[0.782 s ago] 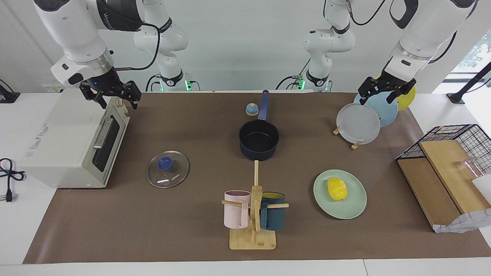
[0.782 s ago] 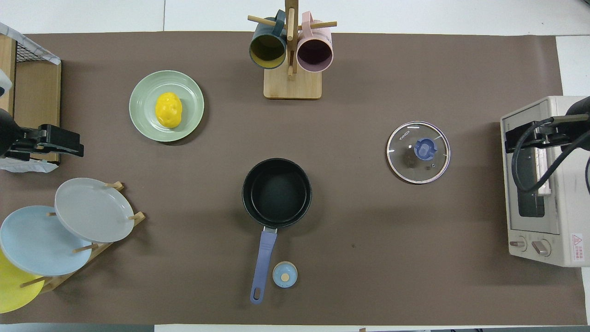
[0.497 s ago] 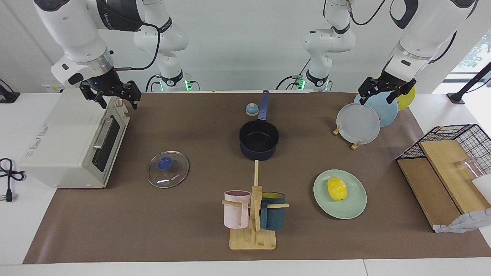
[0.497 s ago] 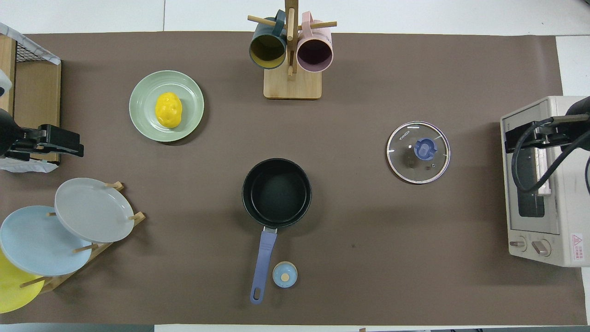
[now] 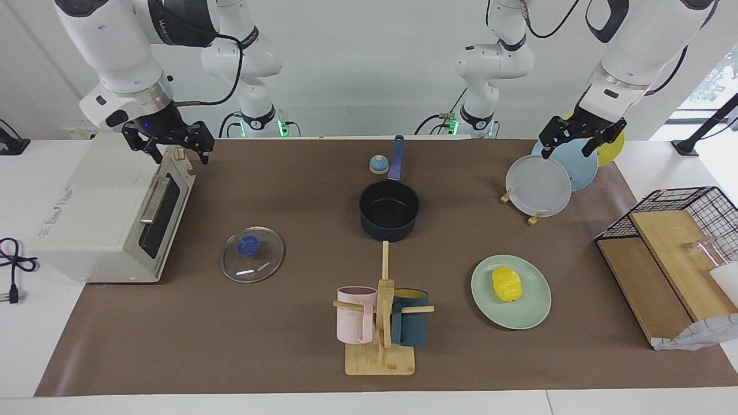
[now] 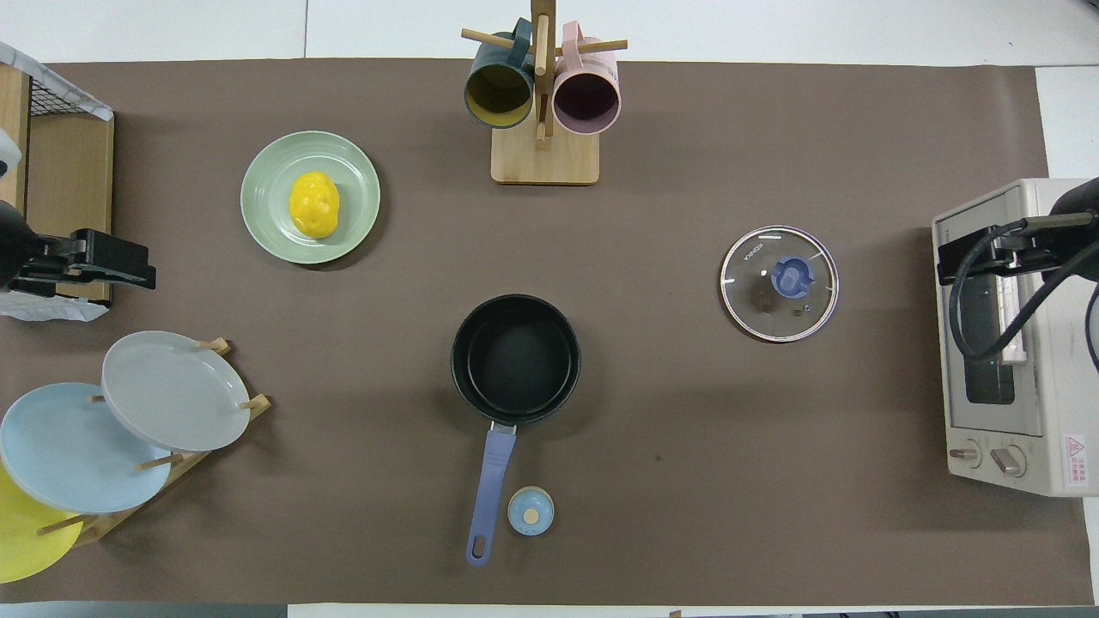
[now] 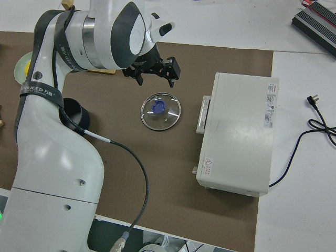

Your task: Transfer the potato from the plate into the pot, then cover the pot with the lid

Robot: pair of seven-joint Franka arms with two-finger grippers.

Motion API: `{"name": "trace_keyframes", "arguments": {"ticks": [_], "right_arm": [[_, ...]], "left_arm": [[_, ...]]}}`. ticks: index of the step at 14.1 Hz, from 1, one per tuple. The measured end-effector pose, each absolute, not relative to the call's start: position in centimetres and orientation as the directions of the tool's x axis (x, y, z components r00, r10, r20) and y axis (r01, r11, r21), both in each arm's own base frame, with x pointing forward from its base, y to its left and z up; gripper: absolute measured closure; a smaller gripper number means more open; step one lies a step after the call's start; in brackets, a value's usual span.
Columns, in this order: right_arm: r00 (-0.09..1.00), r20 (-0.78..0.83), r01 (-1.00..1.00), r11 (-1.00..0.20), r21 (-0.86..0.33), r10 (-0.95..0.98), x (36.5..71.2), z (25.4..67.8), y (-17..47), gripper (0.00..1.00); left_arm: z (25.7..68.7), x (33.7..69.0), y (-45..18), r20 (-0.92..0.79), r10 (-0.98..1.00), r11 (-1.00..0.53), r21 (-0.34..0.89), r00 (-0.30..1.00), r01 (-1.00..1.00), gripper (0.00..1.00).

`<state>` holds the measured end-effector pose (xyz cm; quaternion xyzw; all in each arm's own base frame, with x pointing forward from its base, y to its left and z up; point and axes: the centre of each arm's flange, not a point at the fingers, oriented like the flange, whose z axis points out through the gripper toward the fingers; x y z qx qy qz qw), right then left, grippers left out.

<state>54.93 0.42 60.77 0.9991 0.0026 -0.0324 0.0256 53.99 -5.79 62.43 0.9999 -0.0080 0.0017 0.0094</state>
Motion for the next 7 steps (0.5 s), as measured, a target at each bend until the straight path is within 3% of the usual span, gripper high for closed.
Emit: {"name": "trace_keyframes", "arguments": {"ticks": [4,7], "right_arm": [[0.998,-0.065,0.006,-0.999,0.049,0.003,54.9,60.8,0.4,0.00],[0.999,-0.027,0.018,-0.999,0.037,0.017,55.3,60.4,1.0,0.00]], "left_arm": [[60.1,55.7,-6.4,0.011,-0.023,-1.000,0.021,1.000,-0.023,0.00],[53.4,60.3,-7.7,-0.005,-0.037,-0.999,0.026,0.999,-0.037,0.00]]}}
